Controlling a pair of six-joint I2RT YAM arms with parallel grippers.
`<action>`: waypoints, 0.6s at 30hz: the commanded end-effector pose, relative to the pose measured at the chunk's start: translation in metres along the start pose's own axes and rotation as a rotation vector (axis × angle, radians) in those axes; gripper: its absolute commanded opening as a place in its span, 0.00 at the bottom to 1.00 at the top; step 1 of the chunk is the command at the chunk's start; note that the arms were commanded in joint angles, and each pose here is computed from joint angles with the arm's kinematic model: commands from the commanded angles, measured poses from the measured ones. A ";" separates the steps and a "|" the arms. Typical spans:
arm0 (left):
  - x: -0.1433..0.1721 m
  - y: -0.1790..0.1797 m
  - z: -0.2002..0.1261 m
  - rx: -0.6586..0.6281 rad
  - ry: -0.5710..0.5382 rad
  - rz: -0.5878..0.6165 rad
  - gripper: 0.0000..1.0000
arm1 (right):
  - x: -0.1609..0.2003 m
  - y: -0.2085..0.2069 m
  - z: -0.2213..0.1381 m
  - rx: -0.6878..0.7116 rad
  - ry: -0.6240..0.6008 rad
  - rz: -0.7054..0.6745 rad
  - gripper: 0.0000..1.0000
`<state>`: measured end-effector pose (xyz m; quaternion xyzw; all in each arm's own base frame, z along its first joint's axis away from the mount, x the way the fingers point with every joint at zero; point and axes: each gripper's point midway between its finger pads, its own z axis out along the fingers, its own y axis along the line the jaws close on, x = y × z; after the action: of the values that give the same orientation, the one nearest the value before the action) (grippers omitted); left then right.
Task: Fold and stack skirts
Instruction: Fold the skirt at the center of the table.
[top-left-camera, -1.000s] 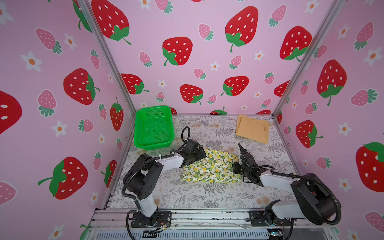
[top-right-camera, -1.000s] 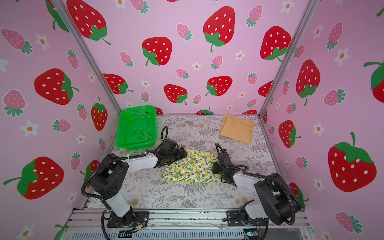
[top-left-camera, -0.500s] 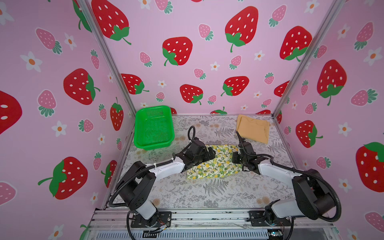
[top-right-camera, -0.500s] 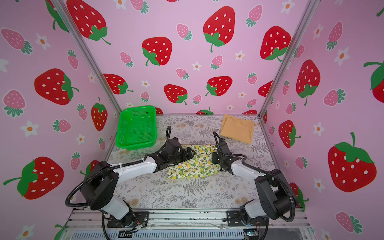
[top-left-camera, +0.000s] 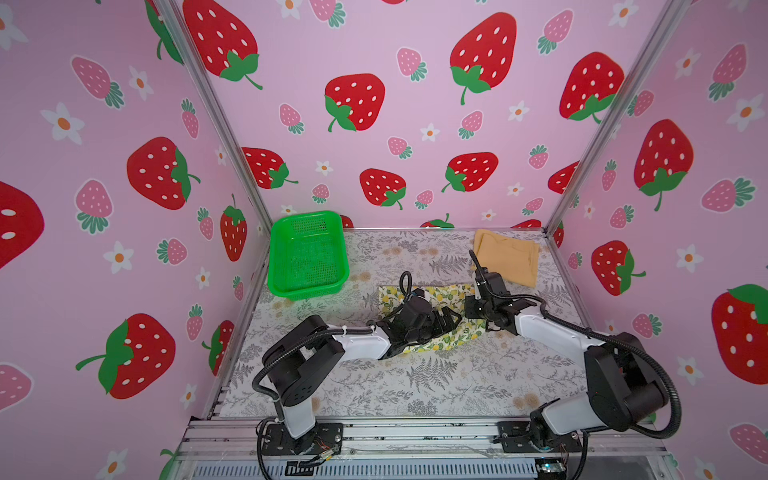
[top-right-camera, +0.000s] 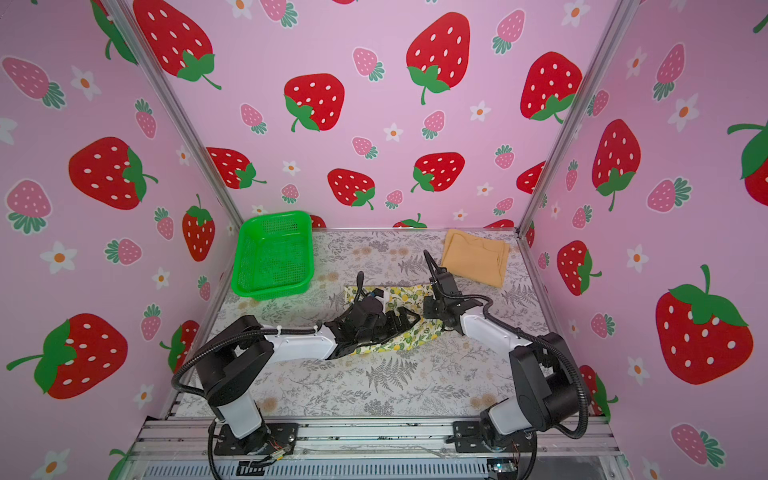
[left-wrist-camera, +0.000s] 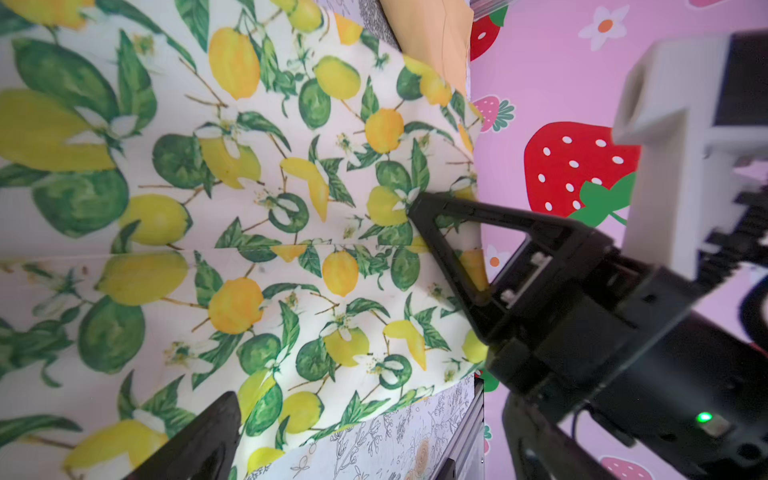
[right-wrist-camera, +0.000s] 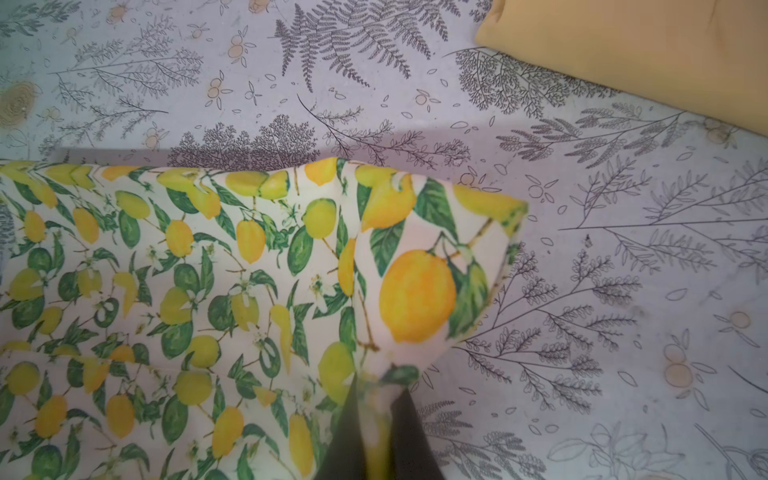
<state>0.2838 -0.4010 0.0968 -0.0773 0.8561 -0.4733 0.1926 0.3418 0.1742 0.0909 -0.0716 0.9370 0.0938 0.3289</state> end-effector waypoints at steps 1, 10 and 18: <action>0.005 -0.007 0.003 0.064 -0.001 -0.046 0.99 | -0.009 -0.003 -0.010 0.004 -0.005 -0.011 0.03; 0.026 0.019 0.014 -0.017 0.038 -0.047 0.99 | -0.029 0.002 -0.020 -0.035 -0.019 -0.006 0.03; 0.032 0.022 0.034 -0.021 0.074 -0.047 0.99 | -0.038 0.043 -0.025 -0.245 0.026 0.045 0.05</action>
<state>0.2711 -0.4191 0.0614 -0.0806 0.8599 -0.4772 0.1627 0.3524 0.1957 0.1304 -0.0853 0.9283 0.1610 0.3241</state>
